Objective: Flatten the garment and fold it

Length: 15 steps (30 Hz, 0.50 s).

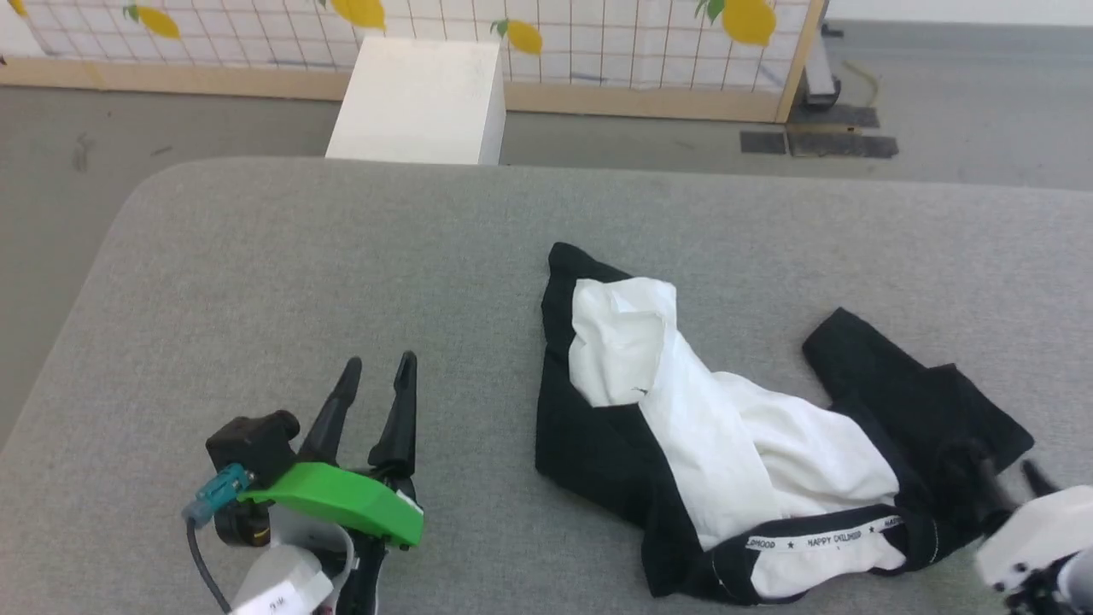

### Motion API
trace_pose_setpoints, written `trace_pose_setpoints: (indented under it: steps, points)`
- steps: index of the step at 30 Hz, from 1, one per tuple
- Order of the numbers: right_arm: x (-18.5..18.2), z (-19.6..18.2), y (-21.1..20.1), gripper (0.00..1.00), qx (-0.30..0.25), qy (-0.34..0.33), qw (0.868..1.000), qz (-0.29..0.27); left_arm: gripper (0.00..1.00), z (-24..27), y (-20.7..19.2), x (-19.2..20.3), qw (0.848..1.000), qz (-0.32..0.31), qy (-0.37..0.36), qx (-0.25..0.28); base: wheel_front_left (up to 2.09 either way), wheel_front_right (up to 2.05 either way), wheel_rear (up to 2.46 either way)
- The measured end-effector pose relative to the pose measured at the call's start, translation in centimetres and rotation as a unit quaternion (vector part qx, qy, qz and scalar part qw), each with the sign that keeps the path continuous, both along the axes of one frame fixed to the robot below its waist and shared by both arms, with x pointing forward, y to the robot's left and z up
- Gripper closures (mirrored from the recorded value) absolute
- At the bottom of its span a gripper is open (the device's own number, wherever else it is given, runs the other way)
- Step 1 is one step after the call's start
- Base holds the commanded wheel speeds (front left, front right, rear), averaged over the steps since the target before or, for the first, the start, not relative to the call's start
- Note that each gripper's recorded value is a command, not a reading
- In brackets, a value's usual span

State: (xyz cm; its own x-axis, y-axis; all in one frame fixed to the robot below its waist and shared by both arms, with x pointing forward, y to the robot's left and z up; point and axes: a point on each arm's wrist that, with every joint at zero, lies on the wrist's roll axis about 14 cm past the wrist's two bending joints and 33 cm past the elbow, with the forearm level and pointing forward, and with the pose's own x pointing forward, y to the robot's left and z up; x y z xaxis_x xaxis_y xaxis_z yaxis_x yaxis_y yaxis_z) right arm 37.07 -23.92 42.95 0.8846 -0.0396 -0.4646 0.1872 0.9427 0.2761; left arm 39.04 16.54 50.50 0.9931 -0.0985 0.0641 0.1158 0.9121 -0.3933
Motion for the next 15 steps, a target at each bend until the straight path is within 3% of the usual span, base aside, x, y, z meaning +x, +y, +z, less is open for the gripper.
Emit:
trace_pose_setpoints:
  steps: [5,7,12,15]
  points:
    - [-0.1,2.5,-3.7,0.00,-0.027,-0.055,0.997,-0.057,0.00,0.1,-3.0,1.3,0.996,-0.062,0.056,-0.020,0.00,0.00,0.00]
    - [-0.4,2.7,-4.5,0.00,-0.035,-0.056,0.995,-0.068,0.00,0.1,-4.8,2.6,0.991,-0.093,0.099,-0.005,0.00,0.00,0.00]
    - [-0.9,2.4,-5.2,0.00,-0.039,-0.048,0.995,-0.078,0.00,-0.2,-9.3,4.4,0.961,-0.181,0.195,0.080,0.00,0.00,0.00]
    - [-1.1,1.9,-5.4,0.00,-0.038,-0.040,0.995,-0.080,0.00,-2.1,-11.3,4.4,0.925,-0.225,0.263,0.154,0.00,0.00,0.00]
